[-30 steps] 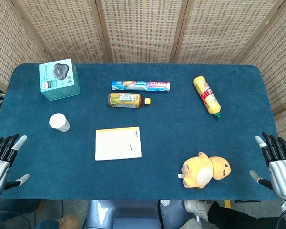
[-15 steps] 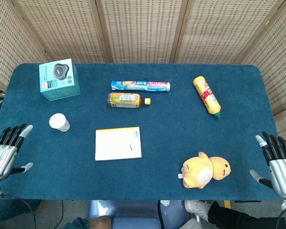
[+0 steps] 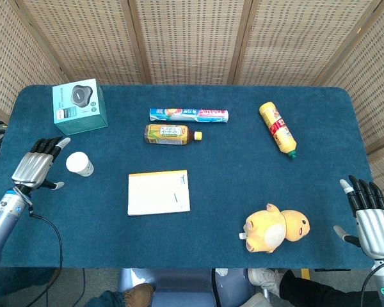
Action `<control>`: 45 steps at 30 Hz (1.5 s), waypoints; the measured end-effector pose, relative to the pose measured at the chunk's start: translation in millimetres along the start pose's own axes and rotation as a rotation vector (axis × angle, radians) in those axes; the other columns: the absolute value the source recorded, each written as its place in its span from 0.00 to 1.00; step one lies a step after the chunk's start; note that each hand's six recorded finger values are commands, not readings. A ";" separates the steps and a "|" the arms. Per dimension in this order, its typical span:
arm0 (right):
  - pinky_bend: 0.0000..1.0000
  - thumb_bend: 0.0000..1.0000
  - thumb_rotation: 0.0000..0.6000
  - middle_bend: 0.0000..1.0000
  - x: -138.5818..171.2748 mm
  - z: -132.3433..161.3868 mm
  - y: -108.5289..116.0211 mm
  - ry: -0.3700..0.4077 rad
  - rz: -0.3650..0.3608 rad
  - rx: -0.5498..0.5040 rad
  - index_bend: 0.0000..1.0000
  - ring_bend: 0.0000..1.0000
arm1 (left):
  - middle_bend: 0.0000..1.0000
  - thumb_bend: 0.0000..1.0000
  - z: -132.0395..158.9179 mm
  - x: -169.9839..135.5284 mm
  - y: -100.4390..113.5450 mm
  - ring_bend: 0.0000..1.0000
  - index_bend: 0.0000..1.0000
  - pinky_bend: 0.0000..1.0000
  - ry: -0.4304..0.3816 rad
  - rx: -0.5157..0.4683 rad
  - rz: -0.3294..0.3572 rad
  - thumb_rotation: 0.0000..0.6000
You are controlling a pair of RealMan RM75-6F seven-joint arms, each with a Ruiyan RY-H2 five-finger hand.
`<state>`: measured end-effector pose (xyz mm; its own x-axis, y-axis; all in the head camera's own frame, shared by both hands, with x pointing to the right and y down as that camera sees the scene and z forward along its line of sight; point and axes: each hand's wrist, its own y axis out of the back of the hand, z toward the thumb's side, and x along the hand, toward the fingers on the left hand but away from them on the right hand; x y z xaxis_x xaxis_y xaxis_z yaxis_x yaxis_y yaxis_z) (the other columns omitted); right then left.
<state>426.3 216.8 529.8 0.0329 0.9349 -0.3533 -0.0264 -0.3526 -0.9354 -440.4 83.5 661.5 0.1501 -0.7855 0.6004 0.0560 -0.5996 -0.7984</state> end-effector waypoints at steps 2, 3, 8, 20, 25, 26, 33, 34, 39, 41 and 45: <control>0.00 0.00 1.00 0.00 -0.9 -0.3 -1.3 -0.003 0.003 0.003 0.00 0.00 | 0.00 0.12 1.4 8.1 -4.9 0.00 0.00 0.05 0.003 0.003 -0.012 1.00; 0.00 0.00 1.00 0.00 -1.3 -0.4 -1.8 -0.005 0.004 0.004 0.00 0.00 | 0.00 0.12 2.2 13.2 -8.3 0.01 0.00 0.06 0.006 0.004 -0.021 1.00; 0.00 0.00 1.00 0.00 -2.7 -1.3 -3.2 -0.011 0.006 0.007 0.00 0.00 | 0.10 0.13 7.0 32.0 -21.0 0.10 0.06 0.17 0.011 0.003 -0.049 1.00; 0.00 0.00 1.00 0.00 -4.3 -3.3 -4.6 -0.021 0.010 0.007 0.00 0.00 | 0.39 0.13 33.1 66.1 -29.7 0.33 0.35 0.35 -0.025 0.009 -0.032 1.00; 0.00 0.00 1.00 0.00 -5.5 -5.4 -4.9 -0.029 0.012 0.004 0.00 0.00 | 0.49 0.15 32.1 69.6 -29.5 0.41 0.45 0.40 -0.007 0.024 -0.038 1.00; 0.00 0.00 1.00 0.00 -5.7 -5.7 -5.0 -0.030 0.012 0.003 0.00 0.00 | 0.50 0.15 31.1 69.8 -29.1 0.43 0.46 0.41 0.000 0.022 -0.041 1.00; 0.00 0.00 1.00 0.00 -6.2 -6.3 -4.8 -0.032 0.014 -0.002 0.00 0.00 | 0.51 0.16 26.4 64.1 -21.1 0.43 0.47 0.41 0.007 0.012 -0.039 1.00; 0.00 0.00 1.00 0.00 -6.1 -6.2 -4.7 -0.032 0.014 -0.003 0.00 0.00 | 0.51 0.16 26.0 62.8 -19.2 0.43 0.47 0.41 0.005 0.011 -0.036 1.00; 0.00 0.00 1.00 0.00 -5.1 -4.5 -4.3 -0.027 0.015 -0.005 0.00 0.00 | 0.51 0.16 30.7 51.1 -3.3 0.43 0.47 0.41 -0.035 0.007 -0.007 1.00; 0.00 0.00 1.00 0.00 -4.7 -3.9 -4.3 -0.026 0.015 -0.005 0.00 0.00 | 0.51 0.17 37.1 45.3 3.3 0.43 0.47 0.41 -0.064 0.003 0.006 1.00; 0.00 0.00 1.00 0.00 -4.0 -2.4 -4.2 -0.022 0.015 -0.005 0.00 0.00 | 0.51 0.16 65.3 26.2 17.6 0.43 0.47 0.41 -0.169 -0.011 0.027 1.00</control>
<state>428.7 214.4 535.1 0.0109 0.9300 -0.3673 -0.0212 -0.3670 -0.9300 -371.0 62.4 660.2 0.3156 -0.7649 0.5615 0.0385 -0.5809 -0.8130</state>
